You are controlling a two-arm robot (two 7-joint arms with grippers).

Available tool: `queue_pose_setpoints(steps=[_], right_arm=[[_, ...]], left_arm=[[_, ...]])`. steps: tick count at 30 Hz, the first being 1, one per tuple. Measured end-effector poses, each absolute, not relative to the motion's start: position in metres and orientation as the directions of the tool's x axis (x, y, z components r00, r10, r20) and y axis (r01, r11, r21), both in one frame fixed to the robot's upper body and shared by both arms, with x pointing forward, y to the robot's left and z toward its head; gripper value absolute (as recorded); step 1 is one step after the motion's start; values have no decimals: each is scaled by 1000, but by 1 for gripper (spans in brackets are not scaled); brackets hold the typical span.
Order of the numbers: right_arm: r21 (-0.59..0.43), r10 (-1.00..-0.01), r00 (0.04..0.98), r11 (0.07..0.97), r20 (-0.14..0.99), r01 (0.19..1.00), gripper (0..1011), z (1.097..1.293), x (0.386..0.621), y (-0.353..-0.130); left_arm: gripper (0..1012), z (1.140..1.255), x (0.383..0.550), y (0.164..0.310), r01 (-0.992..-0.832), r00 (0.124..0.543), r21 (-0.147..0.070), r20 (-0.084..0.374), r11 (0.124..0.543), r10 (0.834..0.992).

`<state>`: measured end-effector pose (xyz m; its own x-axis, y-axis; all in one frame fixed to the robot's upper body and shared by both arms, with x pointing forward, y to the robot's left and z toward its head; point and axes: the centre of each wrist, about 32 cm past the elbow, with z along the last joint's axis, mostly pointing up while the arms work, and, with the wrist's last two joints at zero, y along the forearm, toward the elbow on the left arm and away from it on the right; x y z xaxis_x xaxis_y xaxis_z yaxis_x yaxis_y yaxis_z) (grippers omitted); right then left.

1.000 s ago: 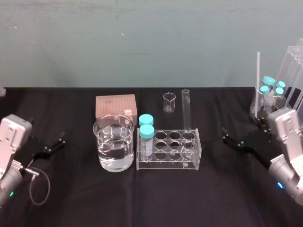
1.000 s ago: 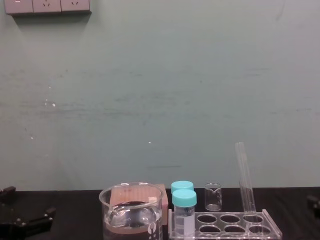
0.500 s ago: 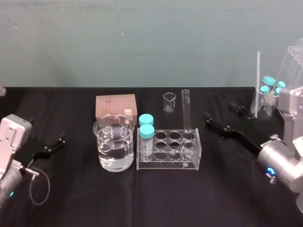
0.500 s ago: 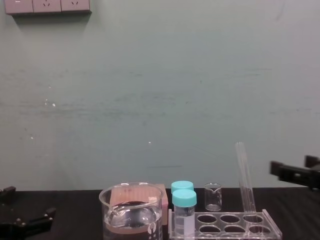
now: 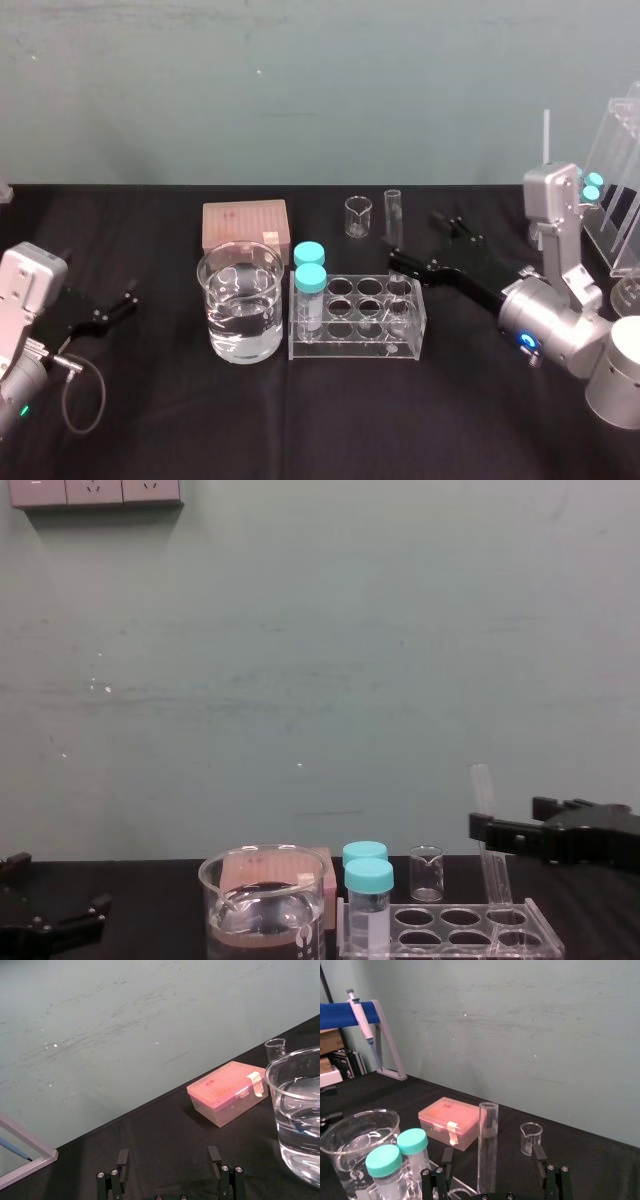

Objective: Hold the test tube with one hand and immerse one end into the beaker, then return it to the test tube rack.

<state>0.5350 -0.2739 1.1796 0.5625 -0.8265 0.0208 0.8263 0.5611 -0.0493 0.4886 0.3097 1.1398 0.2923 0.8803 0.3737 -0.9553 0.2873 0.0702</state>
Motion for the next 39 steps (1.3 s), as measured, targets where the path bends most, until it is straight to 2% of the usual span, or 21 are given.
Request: queue_pose_setpoints(steps=[12,25,34,39], right_arm=[[-70,-811,584,581,28,811,1000,1178,556,-264],[-83,-811,584,580,32,810,999,1177,557,-264],[-79,-811,584,580,31,811,823,1178,557,-264],[-78,-812,583,580,31,811,634,1178,557,-264]], left_arm=[[1000,1140,489,310,-955,292,70,374,287,880],[1000,1140,489,310,-955,292,70,374,287,880],[1000,1140,489,310,-955,292,70,374,287,880],[1000,1140,489,310,-955,292,70,374,287,880]])
